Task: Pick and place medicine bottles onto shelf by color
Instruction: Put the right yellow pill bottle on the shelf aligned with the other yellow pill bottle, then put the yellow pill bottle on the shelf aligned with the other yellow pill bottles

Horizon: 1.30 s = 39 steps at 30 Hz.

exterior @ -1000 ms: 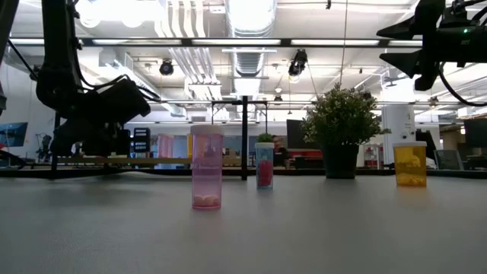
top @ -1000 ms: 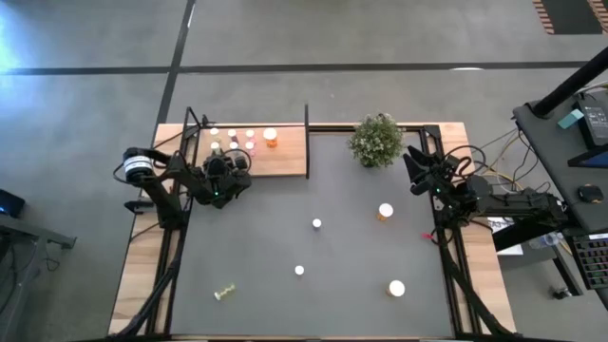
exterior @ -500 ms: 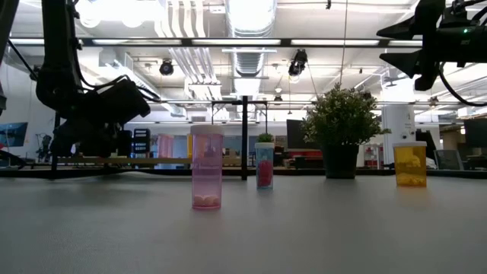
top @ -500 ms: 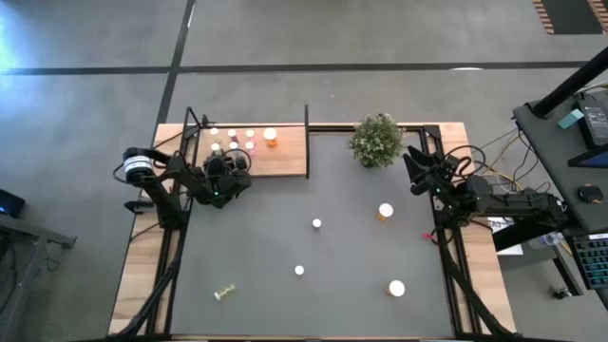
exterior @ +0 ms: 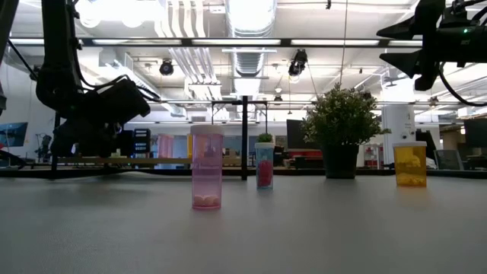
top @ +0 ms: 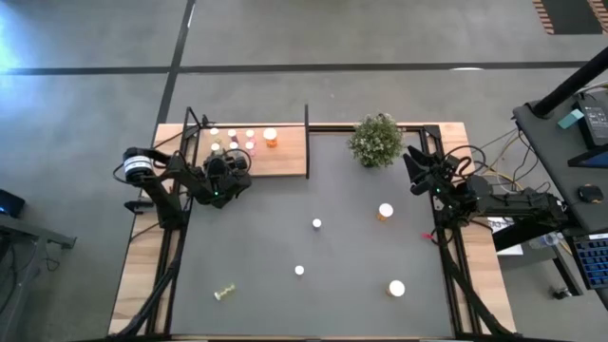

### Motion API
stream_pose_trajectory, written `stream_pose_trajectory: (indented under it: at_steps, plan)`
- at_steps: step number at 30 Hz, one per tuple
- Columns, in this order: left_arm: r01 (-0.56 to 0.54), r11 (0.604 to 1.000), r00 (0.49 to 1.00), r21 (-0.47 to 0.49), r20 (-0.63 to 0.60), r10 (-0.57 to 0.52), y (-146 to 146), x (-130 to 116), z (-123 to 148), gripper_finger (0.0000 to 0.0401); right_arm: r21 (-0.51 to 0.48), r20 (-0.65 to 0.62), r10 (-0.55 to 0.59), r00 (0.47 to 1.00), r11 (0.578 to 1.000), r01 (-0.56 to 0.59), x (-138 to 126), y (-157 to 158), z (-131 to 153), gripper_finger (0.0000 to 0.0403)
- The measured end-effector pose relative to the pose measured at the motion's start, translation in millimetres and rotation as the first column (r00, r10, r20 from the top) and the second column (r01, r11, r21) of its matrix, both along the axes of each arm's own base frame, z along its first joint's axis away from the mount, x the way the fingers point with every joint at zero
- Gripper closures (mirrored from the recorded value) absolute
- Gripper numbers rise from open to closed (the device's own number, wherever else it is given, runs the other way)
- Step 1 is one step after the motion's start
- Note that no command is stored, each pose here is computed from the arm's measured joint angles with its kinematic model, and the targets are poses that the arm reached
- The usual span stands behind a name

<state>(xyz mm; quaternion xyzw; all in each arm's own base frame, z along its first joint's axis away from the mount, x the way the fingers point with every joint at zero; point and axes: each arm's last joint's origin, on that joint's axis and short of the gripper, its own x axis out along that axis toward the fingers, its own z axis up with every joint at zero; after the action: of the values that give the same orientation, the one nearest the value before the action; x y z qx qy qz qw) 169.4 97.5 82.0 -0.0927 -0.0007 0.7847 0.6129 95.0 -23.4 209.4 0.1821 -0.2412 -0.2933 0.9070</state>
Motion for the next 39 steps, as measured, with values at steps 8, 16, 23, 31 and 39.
stream_pose_trajectory:
  at_steps: [8,16,23,31,39]
  plan:
    - [0.056,0.998,0.998,-0.034,-0.037,-0.058,-5,3,0,0.0228,0.0,0.0,0.0,1.0,1.0,0.0,0,0,0,0.0142]
    - [0.084,0.995,0.994,-0.057,-0.07,-0.088,-10,-5,-3,0.0228,0.0,0.0,0.0,1.0,1.0,0.0,0,0,0,0.0142]
    - [0.093,0.993,0.99,-0.071,-0.102,-0.1,-13,-13,-2,0.0228,0.0,0.0,0.0,1.0,1.0,0.0,0,0,0,0.0142]
    - [0.149,0.98,0.983,-0.129,-0.087,-0.161,-15,-16,5,0.0228,0.0,0.0,0.0,1.0,1.0,0.0,0,0,0,0.0142]
    - [0.237,0.945,0.962,-0.227,-0.081,-0.261,-22,-25,20,0.0228,0.0,0.0,0.0,1.0,1.0,0.0,0,0,0,0.0142]
